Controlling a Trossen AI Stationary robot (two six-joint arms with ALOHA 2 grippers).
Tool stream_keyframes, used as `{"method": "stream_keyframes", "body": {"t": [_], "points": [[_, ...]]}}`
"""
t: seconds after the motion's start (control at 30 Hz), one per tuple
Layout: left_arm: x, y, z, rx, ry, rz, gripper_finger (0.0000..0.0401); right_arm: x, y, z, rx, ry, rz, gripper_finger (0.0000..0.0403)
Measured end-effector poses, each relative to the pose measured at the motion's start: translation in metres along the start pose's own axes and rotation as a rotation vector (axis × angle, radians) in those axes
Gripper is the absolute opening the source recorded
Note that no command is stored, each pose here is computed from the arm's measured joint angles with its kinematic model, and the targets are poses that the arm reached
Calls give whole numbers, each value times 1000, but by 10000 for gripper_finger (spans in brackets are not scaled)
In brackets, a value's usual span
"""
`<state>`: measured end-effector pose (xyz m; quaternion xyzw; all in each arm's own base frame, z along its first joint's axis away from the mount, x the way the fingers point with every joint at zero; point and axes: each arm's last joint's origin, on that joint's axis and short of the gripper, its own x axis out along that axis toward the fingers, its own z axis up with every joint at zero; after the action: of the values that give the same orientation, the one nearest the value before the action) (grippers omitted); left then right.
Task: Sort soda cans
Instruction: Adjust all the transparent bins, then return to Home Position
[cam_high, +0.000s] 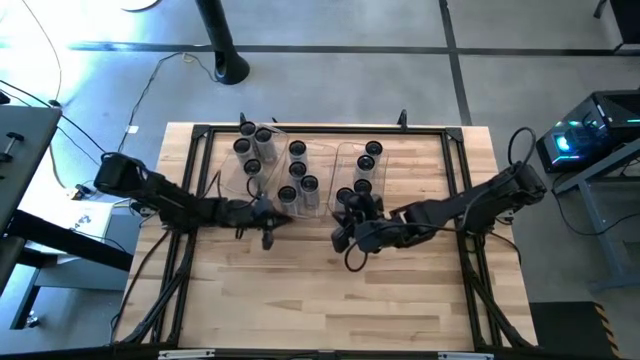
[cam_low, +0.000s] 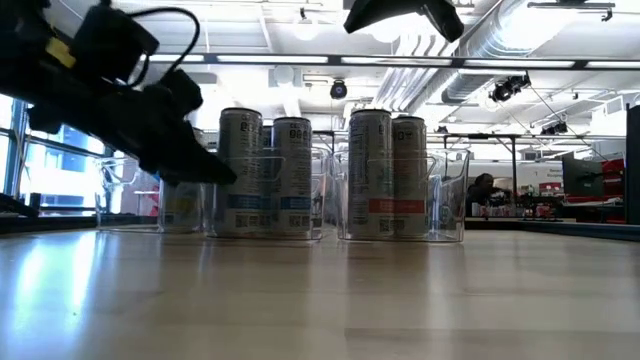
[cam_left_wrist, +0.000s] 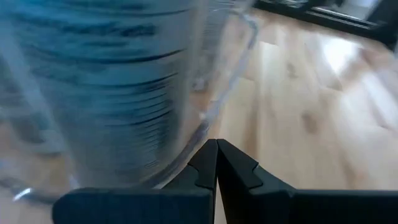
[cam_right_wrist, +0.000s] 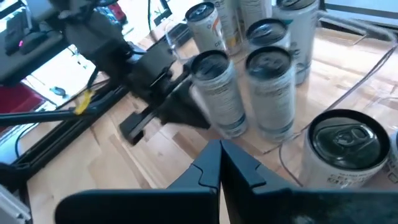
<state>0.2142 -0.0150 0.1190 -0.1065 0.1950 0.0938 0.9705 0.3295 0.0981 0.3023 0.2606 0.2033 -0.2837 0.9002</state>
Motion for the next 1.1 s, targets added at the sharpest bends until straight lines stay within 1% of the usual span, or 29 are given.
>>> {"method": "stream_keyframes", "body": {"t": [0.13,0.27,0.33,0.4,0.53,0.63,0.77,0.87,1.0,1.1], "points": [[2,9,4,5,-27,34,0,-2,1,-1,-7,4,1,0],[4,16,13,-10,-88,29,0,-2,0,-2,-10,5,-6,0],[4,18,14,-18,-94,10,0,-2,0,-2,-11,5,-6,0],[4,17,15,-31,-87,-46,0,-2,0,-2,-11,6,-5,0],[-2,8,18,-104,-64,-230,0,-2,0,-2,-18,15,-1,0],[-14,0,20,-160,-84,-293,0,-3,-1,-2,-24,21,-7,0],[-36,-5,17,-164,-159,-291,0,-6,-3,0,-23,20,-4,0],[-48,-3,12,-164,-196,-283,0,-10,-4,4,-17,11,3,0],[-57,4,-1,-155,-189,-281,0,-18,-6,13,19,-21,16,0],[-59,7,-8,-145,-146,-267,0,-29,-6,23,61,-68,47,0]]}}
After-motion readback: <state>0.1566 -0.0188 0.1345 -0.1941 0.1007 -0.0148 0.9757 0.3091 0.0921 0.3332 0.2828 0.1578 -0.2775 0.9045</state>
